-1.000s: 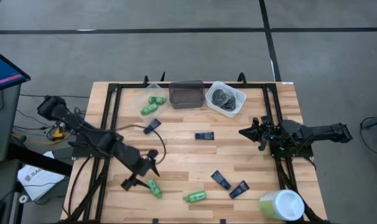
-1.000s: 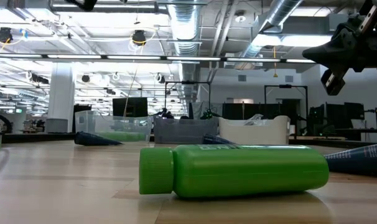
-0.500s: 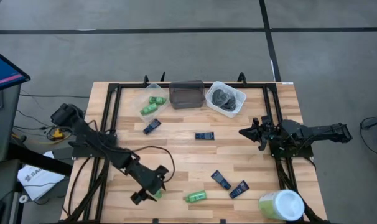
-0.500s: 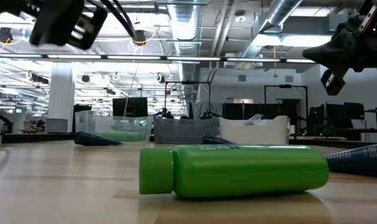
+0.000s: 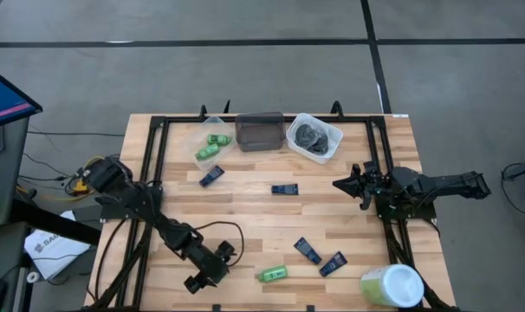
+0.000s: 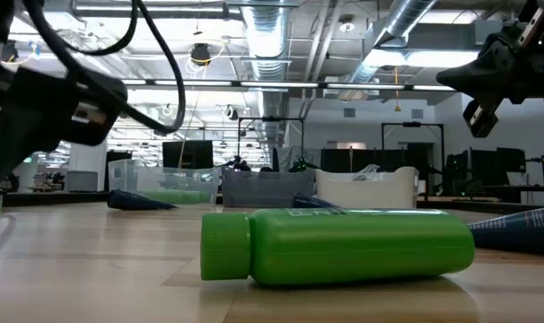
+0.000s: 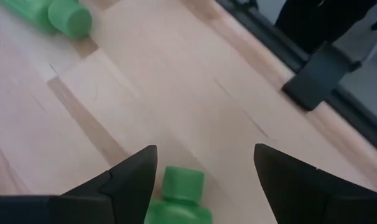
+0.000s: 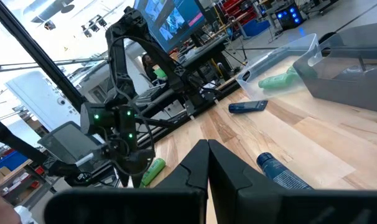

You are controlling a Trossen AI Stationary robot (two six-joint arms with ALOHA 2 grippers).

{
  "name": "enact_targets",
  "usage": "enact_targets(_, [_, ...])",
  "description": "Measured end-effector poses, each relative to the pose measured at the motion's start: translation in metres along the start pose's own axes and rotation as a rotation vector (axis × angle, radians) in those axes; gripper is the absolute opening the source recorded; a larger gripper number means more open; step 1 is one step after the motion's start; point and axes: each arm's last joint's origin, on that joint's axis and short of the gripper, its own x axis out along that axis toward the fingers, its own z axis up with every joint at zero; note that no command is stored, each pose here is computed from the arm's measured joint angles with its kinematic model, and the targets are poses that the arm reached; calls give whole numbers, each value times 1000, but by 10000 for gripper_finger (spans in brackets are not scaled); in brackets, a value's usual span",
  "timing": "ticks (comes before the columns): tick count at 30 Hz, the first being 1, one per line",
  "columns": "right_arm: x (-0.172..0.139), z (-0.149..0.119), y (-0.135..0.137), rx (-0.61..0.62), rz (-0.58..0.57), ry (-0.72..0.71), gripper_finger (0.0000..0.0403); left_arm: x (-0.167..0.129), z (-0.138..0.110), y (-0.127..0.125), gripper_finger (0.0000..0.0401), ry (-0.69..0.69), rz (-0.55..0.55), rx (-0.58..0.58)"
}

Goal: Pick & Place Travel size toiletries
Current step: Put the green shampoo into the transparent bin

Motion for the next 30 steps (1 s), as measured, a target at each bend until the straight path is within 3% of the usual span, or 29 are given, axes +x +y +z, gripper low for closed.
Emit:
enact_targets(9, [0, 0, 0, 0, 0, 0, 0, 7, -6, 2, 259, 44, 62, -2])
enact_targets(21, [0, 0, 0, 0, 0, 0, 0, 6, -10, 3, 163, 90, 68, -4])
enact_targets(30, [0, 0, 0, 0, 0, 0, 0, 5, -10, 3, 169, 93, 101, -9])
